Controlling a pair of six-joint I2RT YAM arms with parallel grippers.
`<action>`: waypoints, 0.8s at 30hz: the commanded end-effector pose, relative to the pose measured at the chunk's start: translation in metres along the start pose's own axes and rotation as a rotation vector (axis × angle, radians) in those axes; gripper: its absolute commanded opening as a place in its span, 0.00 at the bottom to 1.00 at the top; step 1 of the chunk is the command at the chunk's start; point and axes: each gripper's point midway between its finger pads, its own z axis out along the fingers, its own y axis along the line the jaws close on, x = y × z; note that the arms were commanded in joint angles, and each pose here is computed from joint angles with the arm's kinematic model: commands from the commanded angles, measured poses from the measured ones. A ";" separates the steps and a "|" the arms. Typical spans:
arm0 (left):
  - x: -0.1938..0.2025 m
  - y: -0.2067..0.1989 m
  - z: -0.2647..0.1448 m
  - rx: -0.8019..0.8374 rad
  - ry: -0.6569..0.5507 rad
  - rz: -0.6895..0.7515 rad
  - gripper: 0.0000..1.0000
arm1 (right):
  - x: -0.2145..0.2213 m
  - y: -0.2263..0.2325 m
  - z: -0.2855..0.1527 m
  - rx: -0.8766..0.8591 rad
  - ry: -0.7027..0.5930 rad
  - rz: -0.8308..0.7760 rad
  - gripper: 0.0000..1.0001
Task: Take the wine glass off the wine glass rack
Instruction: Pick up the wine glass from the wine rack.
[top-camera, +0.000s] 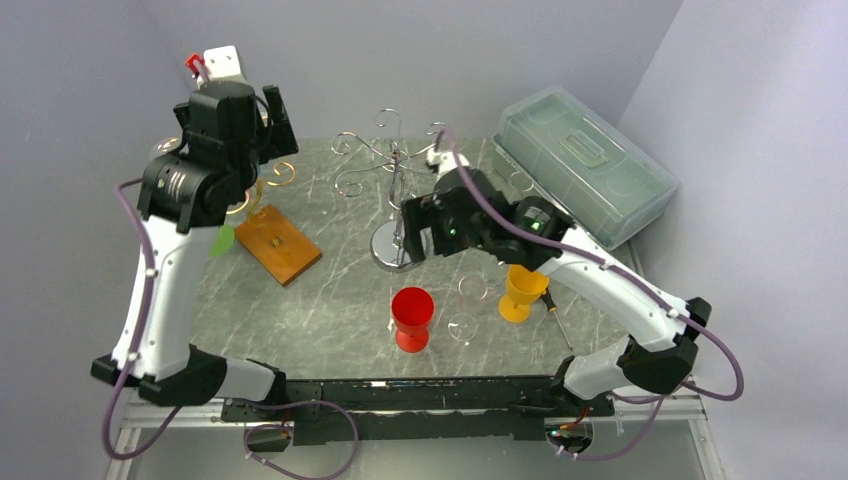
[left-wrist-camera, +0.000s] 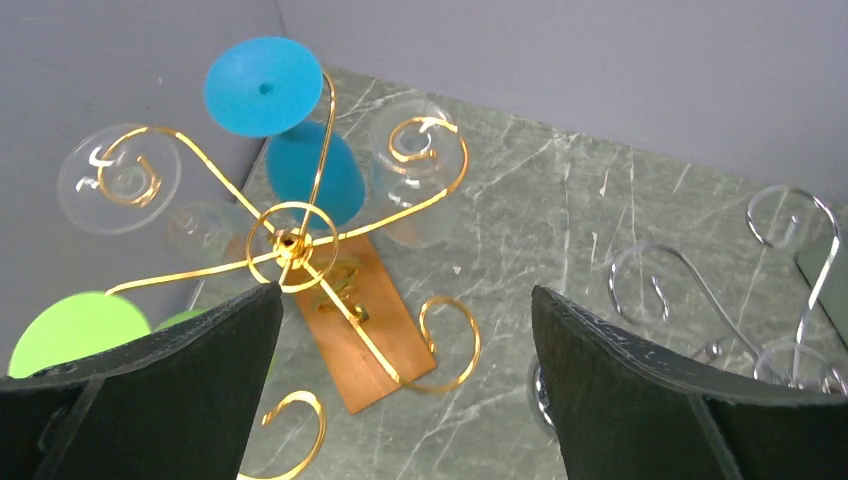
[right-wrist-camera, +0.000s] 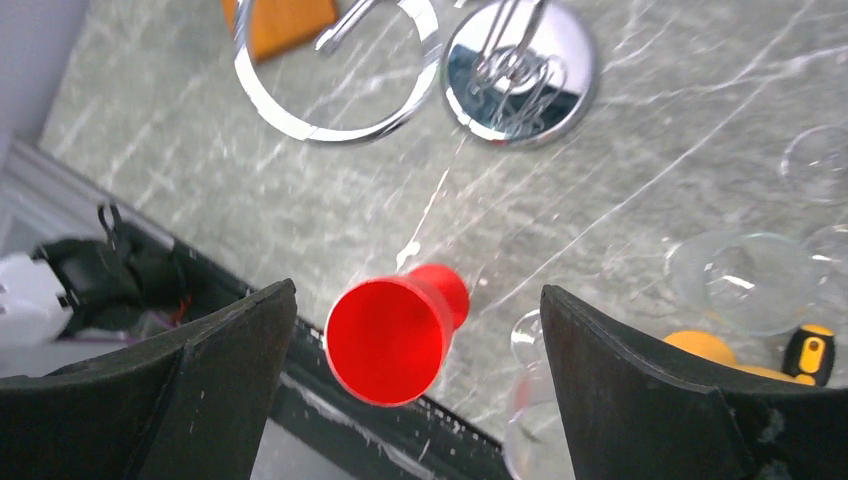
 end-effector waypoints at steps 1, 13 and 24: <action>-0.018 -0.003 0.027 0.020 -0.007 -0.048 0.99 | -0.053 -0.011 -0.034 -0.038 -0.197 0.057 0.95; -0.006 -0.002 0.114 0.023 0.099 -0.133 0.99 | -0.065 -0.051 -0.046 0.008 -0.273 0.123 0.97; 0.003 0.001 0.146 0.013 0.143 -0.163 0.93 | -0.064 -0.051 -0.042 -0.005 -0.266 0.125 0.96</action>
